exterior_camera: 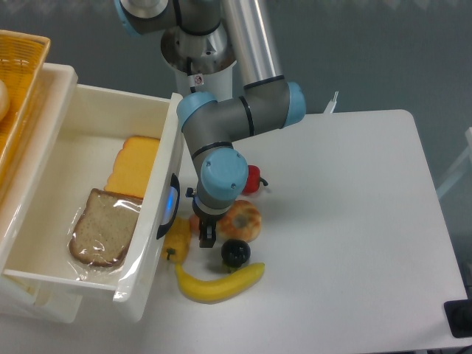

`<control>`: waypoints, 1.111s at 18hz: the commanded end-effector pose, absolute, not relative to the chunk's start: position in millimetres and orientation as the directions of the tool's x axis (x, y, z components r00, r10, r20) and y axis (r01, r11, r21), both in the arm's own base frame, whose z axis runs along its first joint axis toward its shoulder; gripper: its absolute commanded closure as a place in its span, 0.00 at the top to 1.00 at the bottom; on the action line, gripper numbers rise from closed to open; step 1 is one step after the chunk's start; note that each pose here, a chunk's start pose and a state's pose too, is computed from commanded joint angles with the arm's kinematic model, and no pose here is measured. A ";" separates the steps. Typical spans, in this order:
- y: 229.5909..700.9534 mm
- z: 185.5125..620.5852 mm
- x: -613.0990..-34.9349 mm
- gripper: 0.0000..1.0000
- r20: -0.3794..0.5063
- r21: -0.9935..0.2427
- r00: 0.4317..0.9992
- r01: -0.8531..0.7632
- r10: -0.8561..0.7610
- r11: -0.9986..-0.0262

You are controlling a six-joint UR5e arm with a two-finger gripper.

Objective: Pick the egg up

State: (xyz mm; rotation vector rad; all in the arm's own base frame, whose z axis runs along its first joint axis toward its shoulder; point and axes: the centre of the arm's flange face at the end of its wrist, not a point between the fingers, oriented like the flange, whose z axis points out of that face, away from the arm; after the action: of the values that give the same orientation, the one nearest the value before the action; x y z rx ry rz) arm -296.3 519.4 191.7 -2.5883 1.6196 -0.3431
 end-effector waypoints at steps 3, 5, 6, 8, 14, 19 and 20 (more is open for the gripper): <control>520.4 190.8 -294.8 0.96 0.153 -0.176 0.418 -0.880 -0.895 -0.441; 520.4 190.8 -294.7 0.92 0.154 -0.176 0.420 -0.879 -0.895 -0.443; 520.3 189.9 -294.9 0.89 0.155 -0.175 0.419 -0.879 -0.894 -0.443; 520.0 186.7 -294.6 0.85 0.161 -0.177 0.419 -0.879 -0.894 -0.444; 520.4 185.5 -295.0 0.69 0.167 -0.173 0.440 -0.868 -0.882 -0.466; 523.5 187.1 -297.7 0.46 0.164 -0.168 0.465 -0.856 -0.870 -0.489; 523.0 187.1 -298.5 0.40 0.164 -0.168 0.467 -0.855 -0.869 -0.492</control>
State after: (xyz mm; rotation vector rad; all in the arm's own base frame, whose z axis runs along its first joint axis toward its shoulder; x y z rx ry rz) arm -298.5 523.0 187.1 -2.6377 1.5507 -0.3514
